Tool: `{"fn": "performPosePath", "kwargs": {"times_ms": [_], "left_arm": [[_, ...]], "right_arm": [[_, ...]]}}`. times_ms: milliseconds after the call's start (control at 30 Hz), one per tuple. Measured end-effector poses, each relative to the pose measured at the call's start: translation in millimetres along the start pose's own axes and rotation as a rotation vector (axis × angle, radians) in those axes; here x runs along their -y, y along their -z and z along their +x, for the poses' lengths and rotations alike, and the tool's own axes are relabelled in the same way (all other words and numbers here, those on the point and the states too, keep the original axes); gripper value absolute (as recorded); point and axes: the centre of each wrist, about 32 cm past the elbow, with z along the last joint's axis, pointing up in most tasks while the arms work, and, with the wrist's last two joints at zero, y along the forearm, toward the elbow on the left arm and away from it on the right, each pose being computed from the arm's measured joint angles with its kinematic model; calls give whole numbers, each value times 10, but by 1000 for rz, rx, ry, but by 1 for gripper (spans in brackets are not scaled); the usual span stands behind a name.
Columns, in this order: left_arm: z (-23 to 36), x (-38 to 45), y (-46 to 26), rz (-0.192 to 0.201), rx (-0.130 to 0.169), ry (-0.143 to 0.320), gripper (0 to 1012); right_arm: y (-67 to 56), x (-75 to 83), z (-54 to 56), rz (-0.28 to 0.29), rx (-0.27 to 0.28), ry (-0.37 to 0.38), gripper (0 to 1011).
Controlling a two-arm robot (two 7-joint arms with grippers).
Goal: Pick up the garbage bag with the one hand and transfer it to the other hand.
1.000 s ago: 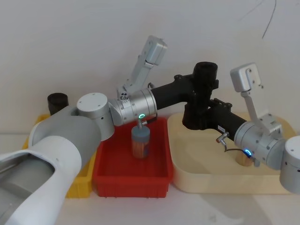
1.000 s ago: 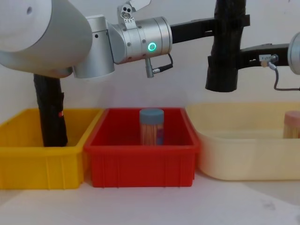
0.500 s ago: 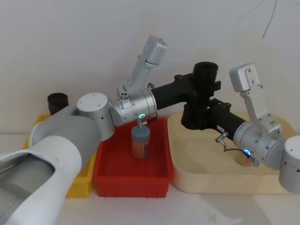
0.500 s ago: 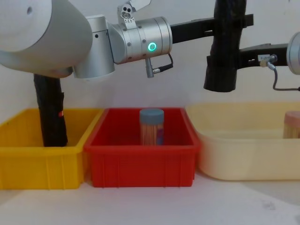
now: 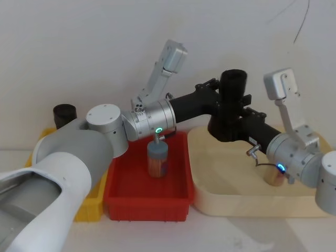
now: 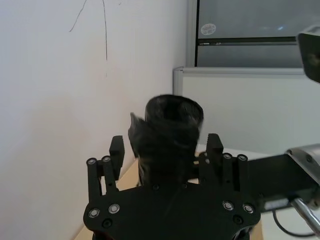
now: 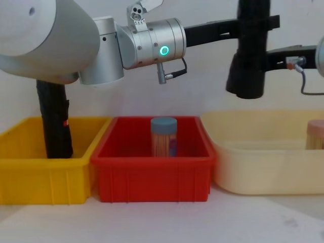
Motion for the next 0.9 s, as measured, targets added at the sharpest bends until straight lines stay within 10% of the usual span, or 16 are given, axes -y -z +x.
{"fn": "performPosePath", "kwargs": {"times_ms": [633, 900], "left_arm": [[0, 0, 0, 0, 0, 0, 1002], [0, 0, 0, 0, 0, 0, 1001]], "right_arm": [[-20, 6, 336, -67, -18, 241, 589], [-28, 7, 467, -96, -21, 315, 813]]}}
